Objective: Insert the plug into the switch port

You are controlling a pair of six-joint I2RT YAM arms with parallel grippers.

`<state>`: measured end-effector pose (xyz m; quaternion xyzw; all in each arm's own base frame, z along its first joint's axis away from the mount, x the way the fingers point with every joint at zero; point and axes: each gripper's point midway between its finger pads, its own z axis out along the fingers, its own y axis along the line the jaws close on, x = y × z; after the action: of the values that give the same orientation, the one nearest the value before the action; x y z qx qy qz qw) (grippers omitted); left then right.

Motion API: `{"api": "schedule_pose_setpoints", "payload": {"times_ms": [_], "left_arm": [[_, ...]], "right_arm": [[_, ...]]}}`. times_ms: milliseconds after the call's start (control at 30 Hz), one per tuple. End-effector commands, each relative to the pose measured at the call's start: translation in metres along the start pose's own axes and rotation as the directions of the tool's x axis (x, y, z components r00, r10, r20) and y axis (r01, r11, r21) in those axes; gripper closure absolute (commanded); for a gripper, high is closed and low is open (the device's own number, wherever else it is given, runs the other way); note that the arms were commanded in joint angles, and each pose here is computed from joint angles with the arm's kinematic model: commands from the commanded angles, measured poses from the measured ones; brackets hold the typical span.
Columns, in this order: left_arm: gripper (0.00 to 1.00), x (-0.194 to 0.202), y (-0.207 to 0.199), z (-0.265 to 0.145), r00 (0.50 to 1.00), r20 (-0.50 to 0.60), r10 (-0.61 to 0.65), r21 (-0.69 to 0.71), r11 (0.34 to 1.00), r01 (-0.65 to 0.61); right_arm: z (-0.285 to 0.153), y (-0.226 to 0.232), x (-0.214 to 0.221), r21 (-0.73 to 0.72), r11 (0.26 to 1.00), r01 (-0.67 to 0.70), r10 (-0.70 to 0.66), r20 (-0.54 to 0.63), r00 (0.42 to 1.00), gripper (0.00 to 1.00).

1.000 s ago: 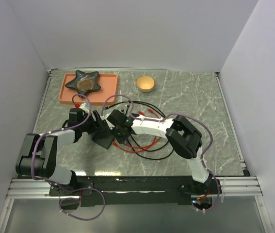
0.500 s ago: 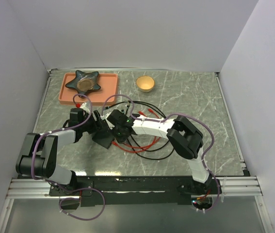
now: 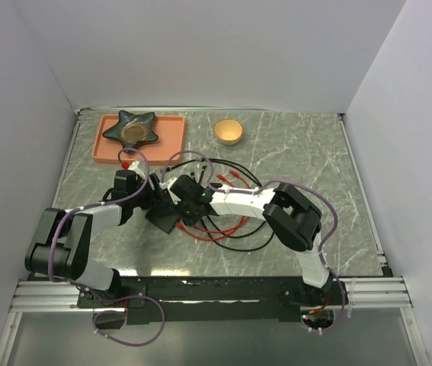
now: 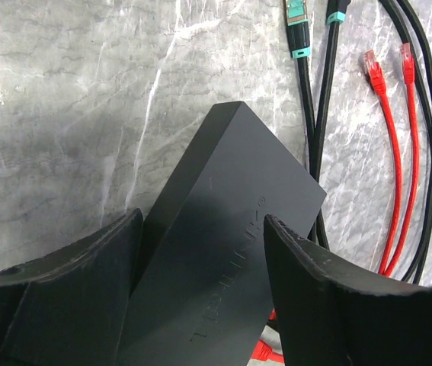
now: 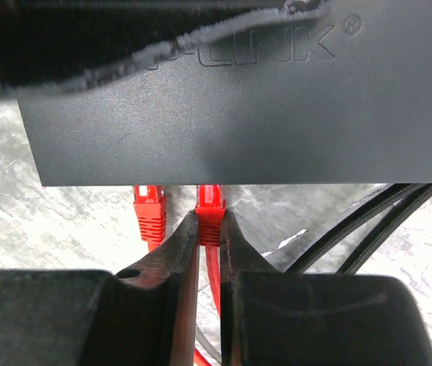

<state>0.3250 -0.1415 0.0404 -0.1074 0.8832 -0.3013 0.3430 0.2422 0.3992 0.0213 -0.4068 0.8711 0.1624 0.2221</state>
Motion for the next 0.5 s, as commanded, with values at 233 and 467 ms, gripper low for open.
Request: {"api": "schedule_pose_setpoints", "payload": {"times_ms": [233, 467], "left_arm": [[0.35, 0.047, -0.023, -0.005, 0.987, -0.139, -0.084, 0.073, 0.993, 0.095], [0.37, 0.06, -0.03, -0.007, 0.981, -0.178, -0.079, 0.098, 0.99, 0.098]], "right_arm": [[-0.01, 0.002, -0.059, 0.01, 0.999, -0.048, 0.043, 0.253, 0.966, 1.0], [-0.015, 0.004, -0.071, 0.004, 0.999, -0.037, 0.035, 0.298, 0.954, 1.0]]}}
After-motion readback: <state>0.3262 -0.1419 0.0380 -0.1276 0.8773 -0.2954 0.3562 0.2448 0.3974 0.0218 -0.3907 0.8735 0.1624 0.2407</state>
